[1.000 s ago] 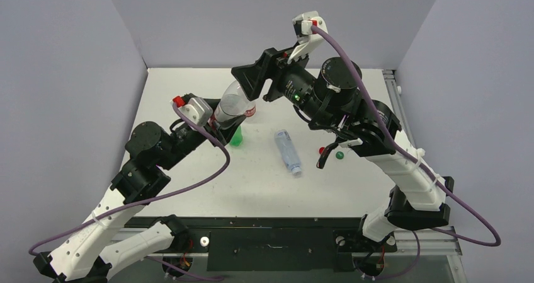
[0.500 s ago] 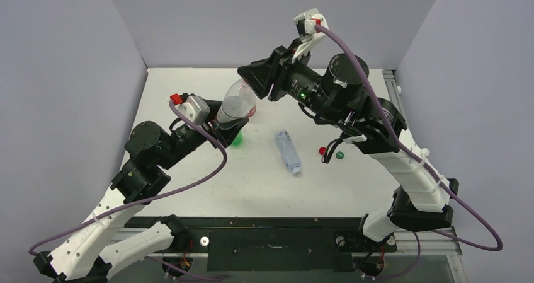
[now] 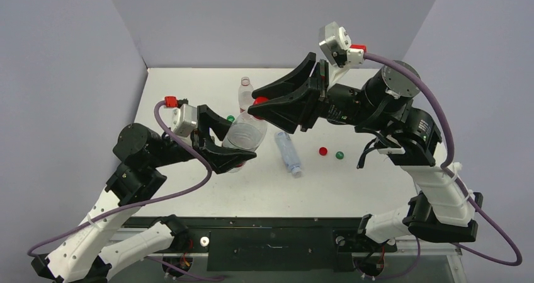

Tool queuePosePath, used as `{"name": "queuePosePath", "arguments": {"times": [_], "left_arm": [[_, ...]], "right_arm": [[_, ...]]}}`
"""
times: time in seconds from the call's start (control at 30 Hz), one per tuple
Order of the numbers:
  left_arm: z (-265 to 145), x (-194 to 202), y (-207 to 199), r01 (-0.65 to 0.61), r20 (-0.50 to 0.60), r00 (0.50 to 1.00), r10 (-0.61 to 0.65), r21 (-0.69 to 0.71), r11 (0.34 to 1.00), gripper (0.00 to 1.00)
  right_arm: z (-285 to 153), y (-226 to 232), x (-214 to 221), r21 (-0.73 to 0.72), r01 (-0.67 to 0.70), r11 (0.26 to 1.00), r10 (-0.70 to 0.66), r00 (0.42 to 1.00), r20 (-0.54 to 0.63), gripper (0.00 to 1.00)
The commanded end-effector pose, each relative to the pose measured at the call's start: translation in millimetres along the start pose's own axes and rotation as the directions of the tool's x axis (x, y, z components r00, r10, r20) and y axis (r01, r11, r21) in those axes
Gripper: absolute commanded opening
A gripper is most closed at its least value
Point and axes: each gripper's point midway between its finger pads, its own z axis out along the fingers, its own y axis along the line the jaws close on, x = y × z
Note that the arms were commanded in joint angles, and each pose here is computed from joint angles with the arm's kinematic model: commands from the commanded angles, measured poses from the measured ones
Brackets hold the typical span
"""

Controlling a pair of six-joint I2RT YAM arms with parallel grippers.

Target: Unscrew the bottle caps

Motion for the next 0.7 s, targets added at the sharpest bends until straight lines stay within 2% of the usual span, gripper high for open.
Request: {"name": "queuePosePath", "arguments": {"times": [0.0,0.17,0.3,0.4,0.67], "left_arm": [[0,-27,-14,-0.073,0.068,0.995,0.07,0.05,0.996,0.03],[0,-15,-8,-0.072,0.031,0.997,0.07,0.039,0.997,0.03],[-1,-6,-15,-0.044,-0.015,0.999,0.045,0.091,0.995,0.03],[-1,-7,-23,-0.016,-0.024,1.0,0.02,0.132,0.991,0.02],[-1,-9,-34,0.053,-0.055,0.998,-0.042,0.21,0.976,0.0]], "right_arm": [[-4,7,-2,-0.042,0.015,0.999,-0.015,1.0,0.002,0.0],[-17,7,-14,-0.024,0.049,0.998,-0.048,0.998,0.03,0.0],[-30,15,-28,-0.064,0.065,0.996,-0.061,0.996,0.064,0.0],[-33,23,-23,-0.128,0.051,0.99,-0.045,0.998,0.047,0.0],[-35,18,3,-0.137,0.038,0.99,-0.047,0.997,-0.062,0.0]]}}
